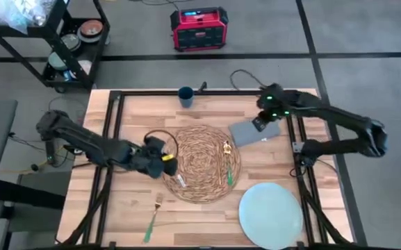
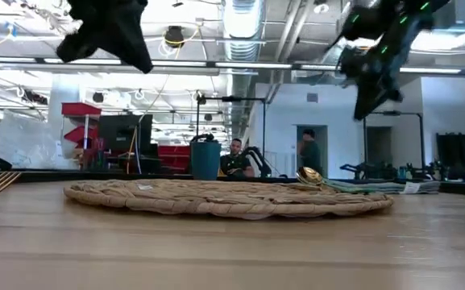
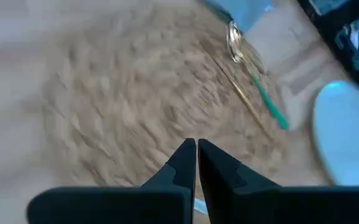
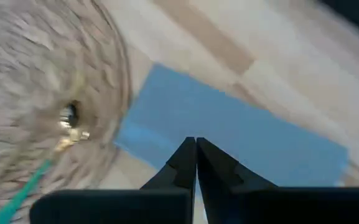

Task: Set table place
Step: Move the green fork on the top left of the table

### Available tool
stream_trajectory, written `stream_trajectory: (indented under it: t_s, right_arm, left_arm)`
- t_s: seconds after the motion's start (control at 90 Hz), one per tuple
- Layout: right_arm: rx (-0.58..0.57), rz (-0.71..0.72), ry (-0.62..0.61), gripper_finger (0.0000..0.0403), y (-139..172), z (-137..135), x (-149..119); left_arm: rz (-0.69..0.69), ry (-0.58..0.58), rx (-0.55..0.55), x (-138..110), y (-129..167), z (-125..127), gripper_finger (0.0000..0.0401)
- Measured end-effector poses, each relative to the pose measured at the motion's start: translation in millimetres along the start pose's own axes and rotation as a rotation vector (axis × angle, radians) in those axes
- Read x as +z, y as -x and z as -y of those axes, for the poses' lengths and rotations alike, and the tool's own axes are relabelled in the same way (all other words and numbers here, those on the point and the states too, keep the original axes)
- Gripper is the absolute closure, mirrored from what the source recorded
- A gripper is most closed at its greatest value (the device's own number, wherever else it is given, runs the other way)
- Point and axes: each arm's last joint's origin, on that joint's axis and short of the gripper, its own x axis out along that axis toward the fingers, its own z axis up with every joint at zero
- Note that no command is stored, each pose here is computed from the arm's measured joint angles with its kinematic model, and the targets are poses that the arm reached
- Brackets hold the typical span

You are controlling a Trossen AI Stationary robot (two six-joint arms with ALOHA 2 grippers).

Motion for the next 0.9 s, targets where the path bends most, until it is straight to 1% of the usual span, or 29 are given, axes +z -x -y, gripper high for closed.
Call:
stream_trajectory:
  t_s: [0.089, 0.167, 0.233, 0.311, 0.389, 0.444, 0.5, 0.567, 0.678, 0.767, 0.9]
  right_arm:
    - [0.014, 0.028, 0.006, 0.0403, 19.5, 2.7, -9.8]
    - [0.014, 0.03, 0.021, 0.0403, 30.3, 4.3, -17.9]
    - [0.011, 0.026, 0.056, 0.0403, 35.8, 6.0, -22.8]
    - [0.012, 0.01, 0.092, 0.0403, 38.9, 6.8, -27.1]
    - [0.011, 0.002, 0.096, 0.0403, 40.0, 6.8, -28.9]
    - [0.012, 0.007, 0.107, 0.0403, 40.7, 6.8, -29.0]
    - [0.018, 0.007, 0.13, 0.0403, 41.0, 6.8, -29.2]
    - [0.022, 0.006, 0.139, 0.0403, 41.2, 6.7, -29.4]
    - [0.037, 0.005, 0.141, 0.0403, 41.3, 6.1, -29.6]
    - [0.039, 0.007, 0.153, 0.0403, 41.1, 5.8, -29.2]
    - [0.039, 0.007, 0.202, 0.0403, 41.1, 5.9, -29.3]
  left_arm:
    - [-0.064, 0.162, 0.062, -18.4, -2.1, 14.7, 0.0401]
    - [-0.106, 0.29, 0.088, -37.6, -3.7, 37.8, 0.0401]
    - [-0.129, 0.342, 0.124, -52.7, -4.4, 60.5, 0.0401]
    - [-0.113, 0.315, 0.208, -66.2, -6.8, 81.1, 0.0401]
    - [-0.1, 0.24, 0.283, -72.7, 0.3, 94.0, 0.0401]
    - [-0.159, 0.181, 0.332, -77.3, 11.1, 101.1, 0.0401]
    - [-0.217, 0.132, 0.376, -87.9, 19.8, 104.5, 0.0401]
    - [-0.258, 0.12, 0.426, -106.7, 26.0, 103.4, 0.0401]
    - [-0.31, 0.253, 0.462, -137.6, 38.3, 99.0, 0.0401]
    - [-0.397, 0.235, 0.467, -159.2, 40.8, 97.8, 0.0401]
    - [-0.395, 0.183, 0.437, -183.5, 19.8, 100.0, 0.0401]
